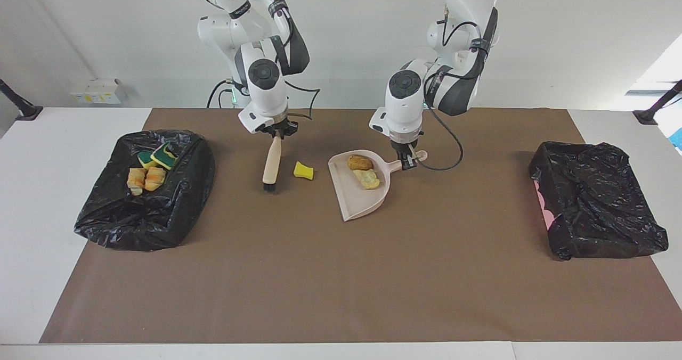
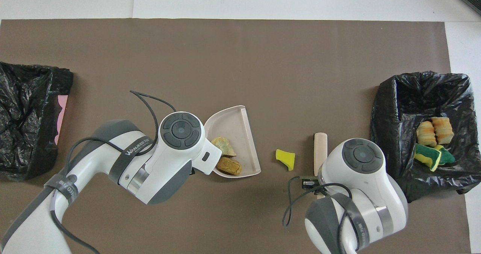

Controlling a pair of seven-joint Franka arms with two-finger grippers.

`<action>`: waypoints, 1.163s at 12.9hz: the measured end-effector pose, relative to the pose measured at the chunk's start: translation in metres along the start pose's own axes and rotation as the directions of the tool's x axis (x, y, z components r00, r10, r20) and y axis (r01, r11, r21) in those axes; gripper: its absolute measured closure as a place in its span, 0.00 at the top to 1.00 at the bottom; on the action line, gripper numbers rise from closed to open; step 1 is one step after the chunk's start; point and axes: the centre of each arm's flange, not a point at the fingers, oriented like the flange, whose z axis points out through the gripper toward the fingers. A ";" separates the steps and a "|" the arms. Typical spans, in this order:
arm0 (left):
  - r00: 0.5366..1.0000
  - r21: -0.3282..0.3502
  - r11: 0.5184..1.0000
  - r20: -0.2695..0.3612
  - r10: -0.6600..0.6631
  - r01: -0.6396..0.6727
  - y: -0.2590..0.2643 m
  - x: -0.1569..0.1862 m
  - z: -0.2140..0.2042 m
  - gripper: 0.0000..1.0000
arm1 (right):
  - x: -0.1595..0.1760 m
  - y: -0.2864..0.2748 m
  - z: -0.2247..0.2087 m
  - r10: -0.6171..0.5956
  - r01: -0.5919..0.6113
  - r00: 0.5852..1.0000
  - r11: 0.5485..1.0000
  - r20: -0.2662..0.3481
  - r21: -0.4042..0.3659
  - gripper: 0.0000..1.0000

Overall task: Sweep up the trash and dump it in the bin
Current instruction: 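Draw the brush back from the dustpan with the right gripper, then sweep the yellow sponge piece into the dustpan with the right gripper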

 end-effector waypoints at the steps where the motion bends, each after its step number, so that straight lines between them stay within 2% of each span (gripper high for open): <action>1: 1.000 -0.001 1.000 0.004 0.002 -0.002 0.002 0.000 0.001 0.32 | -0.002 -0.001 0.002 0.001 -0.001 1.000 1.000 0.003 -0.002 0.25; 3: 1.000 -0.003 1.000 0.011 0.005 -0.005 0.006 -0.001 0.004 0.32 | -0.009 -0.013 0.011 -0.008 0.008 1.000 1.000 0.017 -0.014 0.25; 5: 1.000 -0.002 1.000 0.015 0.006 -0.006 0.007 -0.002 0.005 0.32 | -0.017 -0.027 0.016 -0.018 0.018 0.999 1.000 0.031 0.011 0.25; 9: 1.000 -0.001 1.000 0.016 0.006 -0.006 0.008 -0.003 0.005 0.32 | -0.029 -0.075 0.026 -0.063 0.064 0.998 0.996 -0.027 0.054 0.25; 12: 1.000 -0.002 1.000 0.017 0.006 -0.006 0.008 -0.003 0.006 0.32 | -0.018 -0.121 0.019 -0.120 0.125 0.991 0.987 -0.050 0.098 0.25; 15: 1.000 -0.002 1.000 0.016 0.006 -0.006 0.008 -0.003 0.006 0.32 | 0.002 -0.159 0.009 -0.146 0.150 0.989 0.976 -0.035 0.157 0.25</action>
